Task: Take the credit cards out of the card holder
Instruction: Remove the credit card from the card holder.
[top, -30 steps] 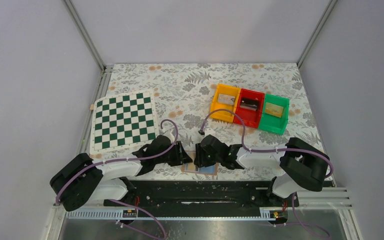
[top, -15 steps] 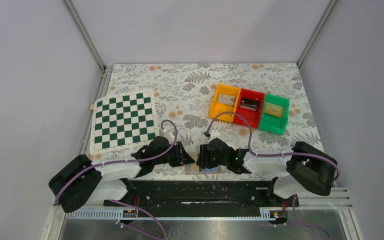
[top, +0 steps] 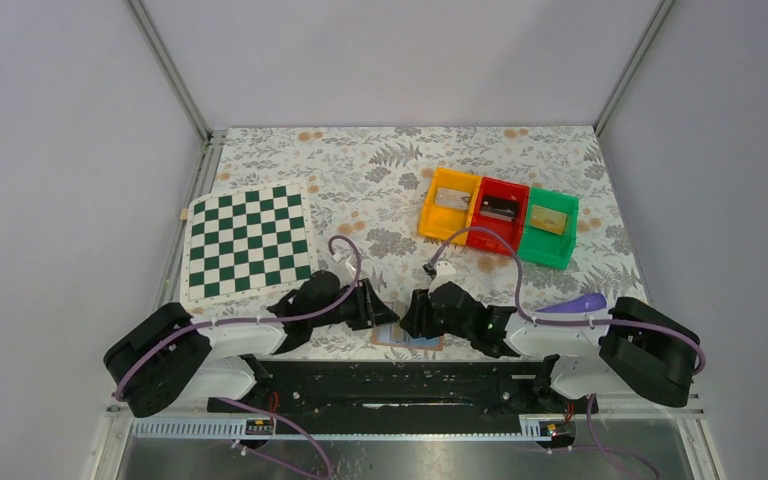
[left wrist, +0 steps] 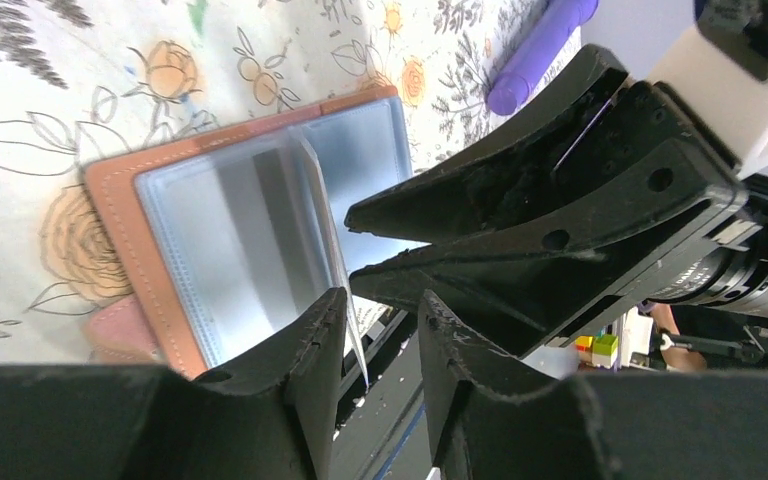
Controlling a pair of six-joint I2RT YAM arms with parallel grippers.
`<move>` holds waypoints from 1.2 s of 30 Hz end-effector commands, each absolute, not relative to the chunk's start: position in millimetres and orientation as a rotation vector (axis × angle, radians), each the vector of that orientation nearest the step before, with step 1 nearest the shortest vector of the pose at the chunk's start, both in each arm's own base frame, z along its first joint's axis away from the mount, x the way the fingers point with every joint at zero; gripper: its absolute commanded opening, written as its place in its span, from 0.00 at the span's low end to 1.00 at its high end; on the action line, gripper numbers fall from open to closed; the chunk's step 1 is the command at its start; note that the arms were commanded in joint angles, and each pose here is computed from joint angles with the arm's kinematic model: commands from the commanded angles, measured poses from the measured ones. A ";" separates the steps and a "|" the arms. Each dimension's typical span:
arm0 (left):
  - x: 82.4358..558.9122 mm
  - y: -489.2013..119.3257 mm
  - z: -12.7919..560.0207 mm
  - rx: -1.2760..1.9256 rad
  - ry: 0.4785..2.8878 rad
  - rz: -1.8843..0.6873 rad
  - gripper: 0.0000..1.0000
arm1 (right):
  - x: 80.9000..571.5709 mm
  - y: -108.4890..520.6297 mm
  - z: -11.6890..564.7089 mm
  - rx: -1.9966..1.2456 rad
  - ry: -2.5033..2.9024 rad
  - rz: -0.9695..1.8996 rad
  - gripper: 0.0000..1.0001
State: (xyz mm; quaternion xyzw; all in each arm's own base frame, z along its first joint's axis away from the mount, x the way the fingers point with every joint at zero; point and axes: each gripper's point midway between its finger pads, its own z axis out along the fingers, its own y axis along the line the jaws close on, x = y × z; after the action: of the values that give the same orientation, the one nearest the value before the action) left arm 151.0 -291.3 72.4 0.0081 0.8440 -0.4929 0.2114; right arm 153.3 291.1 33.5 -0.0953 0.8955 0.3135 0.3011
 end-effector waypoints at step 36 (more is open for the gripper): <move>161.8 -333.0 69.4 0.053 2.387 -1.236 0.34 | 172.9 207.6 59.8 -0.109 2.453 0.632 0.74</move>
State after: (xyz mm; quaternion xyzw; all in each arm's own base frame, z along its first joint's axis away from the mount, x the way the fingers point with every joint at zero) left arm 154.2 -340.3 67.5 0.0307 0.8641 -0.4621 0.1972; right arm 169.8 192.3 52.6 -0.0098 0.9242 0.2010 0.3246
